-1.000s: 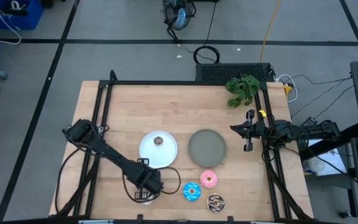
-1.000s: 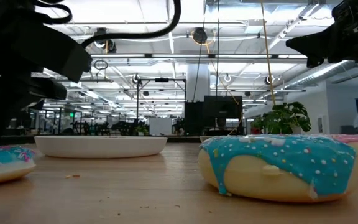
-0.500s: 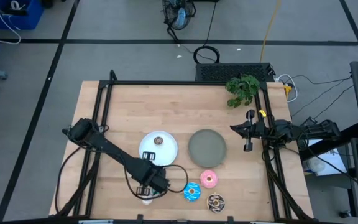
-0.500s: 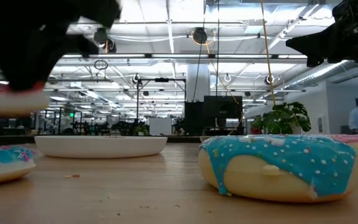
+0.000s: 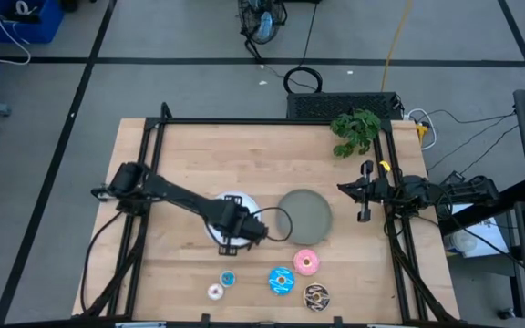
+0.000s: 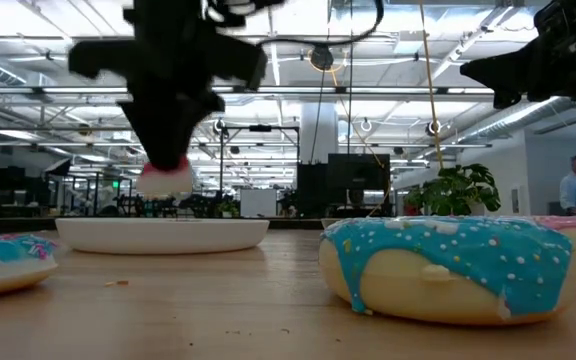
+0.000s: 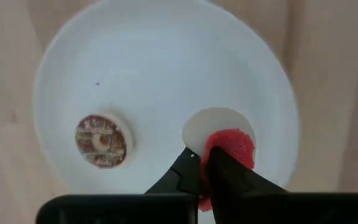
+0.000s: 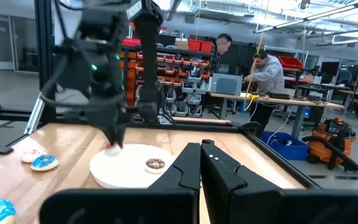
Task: Pick & Place donuts
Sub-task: Put the small pink donut on the white plate
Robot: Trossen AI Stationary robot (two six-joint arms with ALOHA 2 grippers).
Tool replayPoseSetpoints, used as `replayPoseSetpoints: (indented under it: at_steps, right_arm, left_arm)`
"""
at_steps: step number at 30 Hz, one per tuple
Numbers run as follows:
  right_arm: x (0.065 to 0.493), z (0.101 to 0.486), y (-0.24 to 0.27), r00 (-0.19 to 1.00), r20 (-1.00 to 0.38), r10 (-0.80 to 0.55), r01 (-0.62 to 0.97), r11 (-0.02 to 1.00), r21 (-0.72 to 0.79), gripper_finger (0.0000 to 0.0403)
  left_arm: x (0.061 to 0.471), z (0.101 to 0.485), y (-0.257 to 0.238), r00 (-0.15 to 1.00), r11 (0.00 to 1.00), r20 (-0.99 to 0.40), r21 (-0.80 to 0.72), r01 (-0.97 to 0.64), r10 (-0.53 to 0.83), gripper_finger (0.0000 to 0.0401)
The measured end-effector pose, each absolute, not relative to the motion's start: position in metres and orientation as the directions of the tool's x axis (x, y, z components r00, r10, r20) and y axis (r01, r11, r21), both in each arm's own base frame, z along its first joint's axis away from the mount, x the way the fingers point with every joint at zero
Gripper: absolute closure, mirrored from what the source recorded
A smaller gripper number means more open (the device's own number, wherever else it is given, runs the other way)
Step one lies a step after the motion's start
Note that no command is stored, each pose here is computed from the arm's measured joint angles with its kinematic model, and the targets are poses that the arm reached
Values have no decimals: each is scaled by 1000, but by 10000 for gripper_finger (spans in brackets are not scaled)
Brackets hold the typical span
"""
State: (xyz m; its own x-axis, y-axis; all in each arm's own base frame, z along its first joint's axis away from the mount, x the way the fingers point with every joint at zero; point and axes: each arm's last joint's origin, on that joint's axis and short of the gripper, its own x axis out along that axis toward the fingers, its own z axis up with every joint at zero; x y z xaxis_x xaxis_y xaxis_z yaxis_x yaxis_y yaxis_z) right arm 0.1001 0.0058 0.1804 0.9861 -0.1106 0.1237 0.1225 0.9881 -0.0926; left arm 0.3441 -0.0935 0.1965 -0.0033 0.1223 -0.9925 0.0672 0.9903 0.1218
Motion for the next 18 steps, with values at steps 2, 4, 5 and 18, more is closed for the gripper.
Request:
replayPoseSetpoints:
  at_steps: [2,4,5,18]
  right_arm:
    - [100,181,6,986,124,-111,124,987,-103,403]
    - [100,180,6,986,123,-111,125,986,-113,403]
    - [100,180,6,986,123,-111,125,986,-113,403]
    - [100,180,6,986,124,-110,124,986,-113,403]
  left_arm:
    - [341,188,-87,-33,991,-992,121,61,124,371]
    - [336,179,-82,-75,993,-991,105,46,108,369]
    - [333,175,-80,-95,994,-990,100,41,103,371]
    - [321,152,-76,-130,995,-987,96,-19,93,280]
